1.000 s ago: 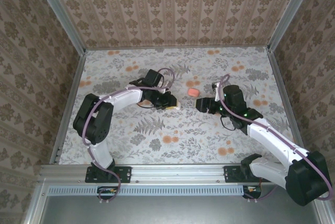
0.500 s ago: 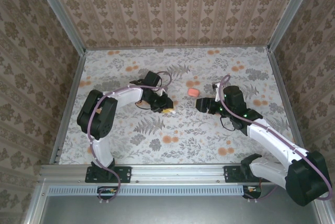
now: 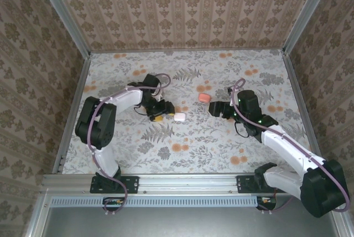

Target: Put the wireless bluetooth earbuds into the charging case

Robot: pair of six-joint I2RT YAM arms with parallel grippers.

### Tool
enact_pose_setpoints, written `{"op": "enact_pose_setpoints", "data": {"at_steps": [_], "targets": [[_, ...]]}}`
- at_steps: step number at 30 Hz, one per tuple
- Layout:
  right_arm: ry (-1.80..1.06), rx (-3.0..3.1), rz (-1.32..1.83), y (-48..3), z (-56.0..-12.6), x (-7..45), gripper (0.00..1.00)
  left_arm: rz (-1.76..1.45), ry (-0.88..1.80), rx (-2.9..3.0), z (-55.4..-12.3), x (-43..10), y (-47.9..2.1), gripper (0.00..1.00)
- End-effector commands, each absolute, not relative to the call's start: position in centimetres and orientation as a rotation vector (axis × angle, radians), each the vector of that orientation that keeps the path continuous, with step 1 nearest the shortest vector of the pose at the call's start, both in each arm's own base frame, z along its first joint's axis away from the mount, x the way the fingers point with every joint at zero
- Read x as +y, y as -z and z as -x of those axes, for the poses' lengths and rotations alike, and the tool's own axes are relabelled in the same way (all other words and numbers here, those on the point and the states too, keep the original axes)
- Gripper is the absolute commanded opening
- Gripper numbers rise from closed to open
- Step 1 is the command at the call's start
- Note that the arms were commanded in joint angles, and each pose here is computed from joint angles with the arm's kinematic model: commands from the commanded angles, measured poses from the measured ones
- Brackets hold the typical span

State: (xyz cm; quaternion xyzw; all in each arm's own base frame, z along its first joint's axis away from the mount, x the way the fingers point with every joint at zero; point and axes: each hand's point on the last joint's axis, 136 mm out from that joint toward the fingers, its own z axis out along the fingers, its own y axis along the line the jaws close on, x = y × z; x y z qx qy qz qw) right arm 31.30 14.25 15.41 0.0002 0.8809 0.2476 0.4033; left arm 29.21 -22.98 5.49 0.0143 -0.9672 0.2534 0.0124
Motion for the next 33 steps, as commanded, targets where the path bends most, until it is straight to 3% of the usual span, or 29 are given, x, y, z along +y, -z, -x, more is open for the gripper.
{"op": "enact_pose_setpoints", "data": {"at_steps": [1,2,5,8,13,17,21,24,26,28,30,33], "targets": [[-0.410,2.177,-0.030,-15.5,-33.4,11.2,0.91,-0.073,-0.592,-3.138,-28.7,-18.2,-7.2,0.86],[-0.352,2.168,-0.042,-15.4,-33.9,10.2,0.93,-0.095,-0.535,-3.183,-28.8,-16.8,-7.7,0.99],[-0.181,2.130,-0.084,-14.9,-35.2,7.0,1.00,-0.158,-0.393,-3.347,-29.8,-12.8,-9.7,1.00],[-0.036,2.092,-0.094,-14.9,-36.0,4.1,1.00,-0.176,-0.176,-3.581,-31.9,-8.3,-12.3,1.00],[0.111,1.995,-0.093,-15.5,-36.4,0.3,1.00,-0.162,0.439,-4.011,-33.9,-1.4,-17.1,1.00],[0.132,1.956,-0.093,-14.6,-36.6,-1.2,1.00,-0.096,0.710,-4.227,-34.0,1.1,-16.8,1.00],[0.147,1.930,-0.087,-13.1,-37.5,-2.1,1.00,-0.217,0.590,-4.298,-34.5,2.1,-13.7,1.00],[0.097,1.959,-0.077,-12.2,-38.3,-2.0,1.00,-0.070,0.499,-4.352,-36.1,0.7,-12.6,1.00],[0.087,1.965,-0.079,-12.1,-38.5,-2.0,1.00,0.247,0.537,-4.420,-37.5,-1.1,-13.0,1.00],[0.079,1.944,-0.079,-12.4,-38.3,-2.0,1.00,0.236,0.553,-4.395,-38.6,-0.7,-10.5,1.00],[0.043,1.900,-0.088,-12.9,-38.1,-1.7,1.00,-0.043,0.631,-4.354,-38.9,1.1,-10.0,1.00],[-0.020,1.854,-0.034,-11.7,-38.7,-0.1,1.00,-0.147,0.469,-4.337,-39.3,2.1,-9.6,1.00]]}}
